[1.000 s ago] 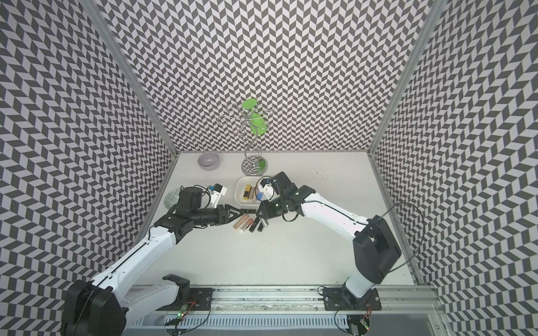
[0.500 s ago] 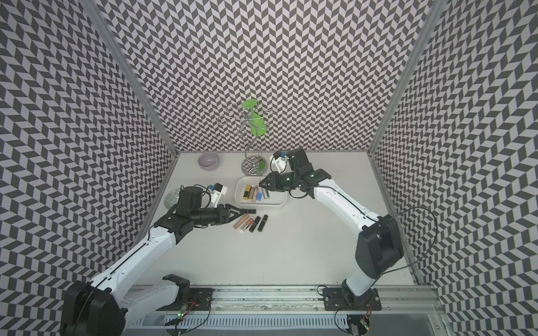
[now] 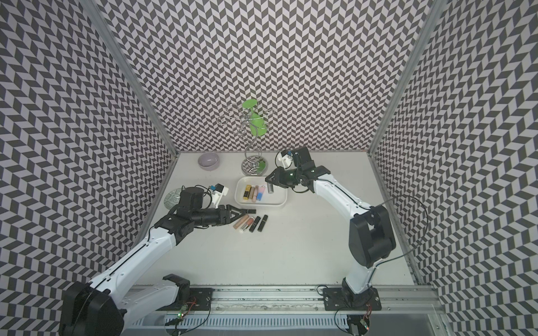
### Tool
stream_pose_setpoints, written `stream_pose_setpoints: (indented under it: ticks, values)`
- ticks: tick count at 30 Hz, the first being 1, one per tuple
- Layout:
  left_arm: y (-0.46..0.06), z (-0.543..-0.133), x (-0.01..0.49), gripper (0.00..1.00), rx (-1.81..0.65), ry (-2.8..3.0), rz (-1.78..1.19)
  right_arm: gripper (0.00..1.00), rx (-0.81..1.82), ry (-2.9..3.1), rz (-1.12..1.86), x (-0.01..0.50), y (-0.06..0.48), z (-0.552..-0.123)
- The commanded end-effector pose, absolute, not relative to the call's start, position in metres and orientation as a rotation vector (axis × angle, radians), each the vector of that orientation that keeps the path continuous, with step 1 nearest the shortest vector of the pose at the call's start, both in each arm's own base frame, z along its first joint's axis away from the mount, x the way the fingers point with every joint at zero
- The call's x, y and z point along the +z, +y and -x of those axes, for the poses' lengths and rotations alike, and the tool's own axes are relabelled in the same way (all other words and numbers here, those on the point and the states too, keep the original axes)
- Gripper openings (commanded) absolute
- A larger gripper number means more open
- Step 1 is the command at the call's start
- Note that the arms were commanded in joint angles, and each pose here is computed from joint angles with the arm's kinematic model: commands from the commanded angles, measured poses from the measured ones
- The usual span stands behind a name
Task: Put the lipstick into the storage box
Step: Place the lipstick in the storage box.
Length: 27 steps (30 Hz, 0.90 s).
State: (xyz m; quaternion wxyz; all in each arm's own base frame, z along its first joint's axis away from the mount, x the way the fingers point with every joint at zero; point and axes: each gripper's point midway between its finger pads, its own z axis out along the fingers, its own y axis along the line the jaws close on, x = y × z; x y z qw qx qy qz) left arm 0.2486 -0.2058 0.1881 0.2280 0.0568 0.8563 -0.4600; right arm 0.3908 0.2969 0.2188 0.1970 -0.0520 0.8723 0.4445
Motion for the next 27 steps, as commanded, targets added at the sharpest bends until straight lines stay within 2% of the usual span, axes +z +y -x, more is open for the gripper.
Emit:
stream_pose_setpoints:
  ticks: [1,13,27]
  values:
    - [-0.205,-0.246,0.191,0.58,-1.257,2.335,-0.164,0.19,1.234,2.406,0.083,0.215,0.297,-0.413]
    - [-0.206,-0.243,0.181,0.60,-1.243,2.363,-0.175,0.19,1.164,2.478,0.002,0.157,0.305,-0.449]
    - [-0.208,-0.248,0.172,0.63,-1.231,2.402,-0.199,0.19,1.115,2.538,-0.025,0.105,0.310,-0.465]
